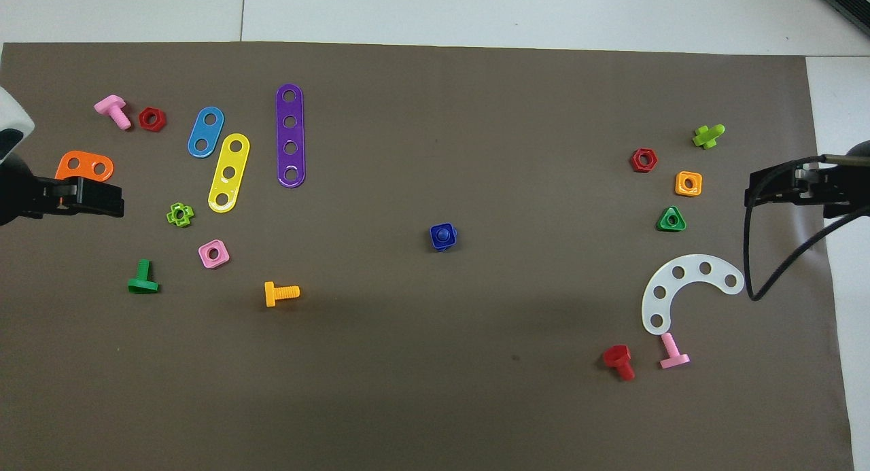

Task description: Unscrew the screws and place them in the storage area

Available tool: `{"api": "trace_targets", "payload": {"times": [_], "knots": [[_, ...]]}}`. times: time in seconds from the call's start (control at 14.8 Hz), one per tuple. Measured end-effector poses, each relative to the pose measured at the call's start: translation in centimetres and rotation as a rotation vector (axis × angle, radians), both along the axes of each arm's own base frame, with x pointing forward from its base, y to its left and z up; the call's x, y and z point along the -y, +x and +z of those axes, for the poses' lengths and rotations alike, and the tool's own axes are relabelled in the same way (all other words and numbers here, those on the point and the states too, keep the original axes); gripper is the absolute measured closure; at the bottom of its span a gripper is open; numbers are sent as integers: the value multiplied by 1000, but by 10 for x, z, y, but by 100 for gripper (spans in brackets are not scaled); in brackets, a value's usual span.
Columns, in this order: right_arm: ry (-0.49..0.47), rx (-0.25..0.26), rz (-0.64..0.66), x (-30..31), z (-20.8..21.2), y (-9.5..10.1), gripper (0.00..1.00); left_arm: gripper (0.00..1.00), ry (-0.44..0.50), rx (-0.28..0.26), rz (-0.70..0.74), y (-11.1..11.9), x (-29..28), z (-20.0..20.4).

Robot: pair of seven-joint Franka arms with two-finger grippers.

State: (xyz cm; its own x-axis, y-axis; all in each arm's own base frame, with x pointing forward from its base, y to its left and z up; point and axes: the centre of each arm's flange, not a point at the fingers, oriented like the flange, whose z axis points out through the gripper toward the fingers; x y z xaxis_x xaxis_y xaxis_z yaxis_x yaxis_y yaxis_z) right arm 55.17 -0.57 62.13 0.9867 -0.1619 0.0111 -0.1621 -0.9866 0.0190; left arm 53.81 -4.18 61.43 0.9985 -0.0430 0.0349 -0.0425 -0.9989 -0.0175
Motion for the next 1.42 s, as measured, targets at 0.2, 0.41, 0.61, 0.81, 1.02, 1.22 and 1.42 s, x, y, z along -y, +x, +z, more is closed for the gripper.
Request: {"api": "trace_targets", "payload": {"times": [0.2,0.41,0.61,0.81,1.02,1.22,1.42], "knots": [[0,0,0,0,0,0,0,0,1,-1,-32,0,-3,0],[0,0,0,0,0,0,0,0,2,-3,-56,-1,6,-2],[0,0,0,0,0,0,0,0,1,-3,-83,-5,49,-11],[0,0,0,0,0,0,0,0,-28,0,-43,-7,116,-33],[0,0,0,0,0,0,0,0,-64,11,26,0,192,-76],[0,0,0,0,0,0,0,2,-123,39,118,6,260,-122],[0,0,0,0,0,0,0,5,-147,24,219,6,310,-160]]}}
